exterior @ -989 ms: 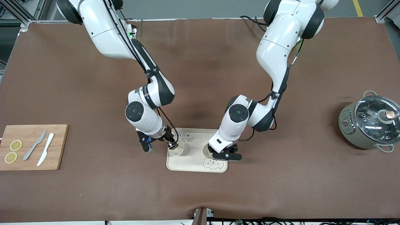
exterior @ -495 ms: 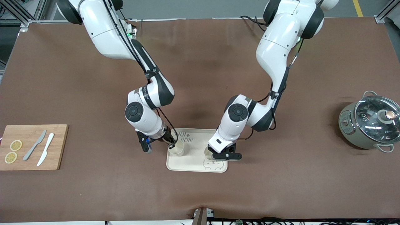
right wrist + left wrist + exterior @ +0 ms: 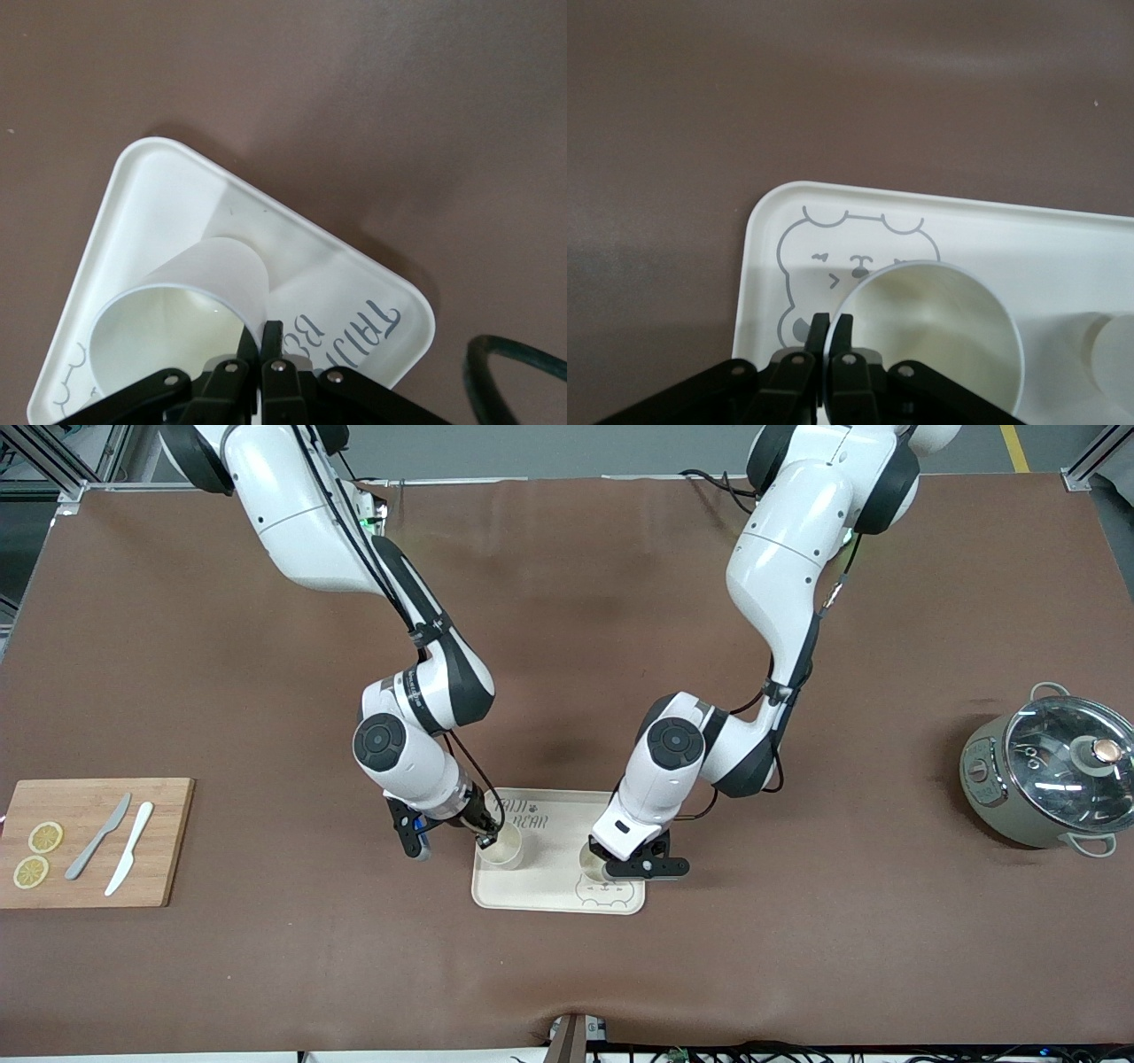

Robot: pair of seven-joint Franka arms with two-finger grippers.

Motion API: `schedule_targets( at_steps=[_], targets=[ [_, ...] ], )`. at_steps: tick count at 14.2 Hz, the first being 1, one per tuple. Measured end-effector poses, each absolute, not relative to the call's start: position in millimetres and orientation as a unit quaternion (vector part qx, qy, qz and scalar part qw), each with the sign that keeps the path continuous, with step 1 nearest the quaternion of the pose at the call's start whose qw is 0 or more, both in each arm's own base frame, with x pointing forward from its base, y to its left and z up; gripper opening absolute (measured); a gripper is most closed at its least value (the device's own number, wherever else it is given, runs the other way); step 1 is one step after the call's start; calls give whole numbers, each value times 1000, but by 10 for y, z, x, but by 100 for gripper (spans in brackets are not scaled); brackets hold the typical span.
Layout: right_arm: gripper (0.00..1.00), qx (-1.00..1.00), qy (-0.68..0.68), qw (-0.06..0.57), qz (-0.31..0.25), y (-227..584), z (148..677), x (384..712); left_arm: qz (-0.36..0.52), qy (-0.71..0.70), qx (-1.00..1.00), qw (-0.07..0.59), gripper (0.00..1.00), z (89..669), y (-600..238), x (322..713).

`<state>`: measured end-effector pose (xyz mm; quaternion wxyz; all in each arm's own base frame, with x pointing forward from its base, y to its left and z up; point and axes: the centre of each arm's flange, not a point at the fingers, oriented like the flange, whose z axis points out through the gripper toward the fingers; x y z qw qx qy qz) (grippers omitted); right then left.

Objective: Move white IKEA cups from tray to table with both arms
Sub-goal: 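Lift the cups and carry them apart, away from the tray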

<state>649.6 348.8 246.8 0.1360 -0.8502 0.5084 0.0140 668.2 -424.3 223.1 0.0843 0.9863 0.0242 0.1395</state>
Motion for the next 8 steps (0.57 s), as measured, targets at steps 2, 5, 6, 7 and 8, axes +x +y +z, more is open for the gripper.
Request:
schedule_targets(
  at_steps=[2,5,6,7,8],
  targets=[
    [3,-850,507,143,10,3502,2559,6527,127,25,989,77,4,2314,-4226,6678],
    [3,-856,496,146,8,3502,2705,6539,108,28,992,65,4,2674,-4179,6680],
    [3,-863,484,145,8,3498,2754,6535,100,32,993,59,4,2835,-4122,6691],
    [3,-871,471,140,13,3487,2808,6523,94,38,993,54,4,2994,-4026,6721],
    [3,-881,455,131,20,3445,2861,6513,90,44,994,52,4,3169,-3911,6763]
  ],
)
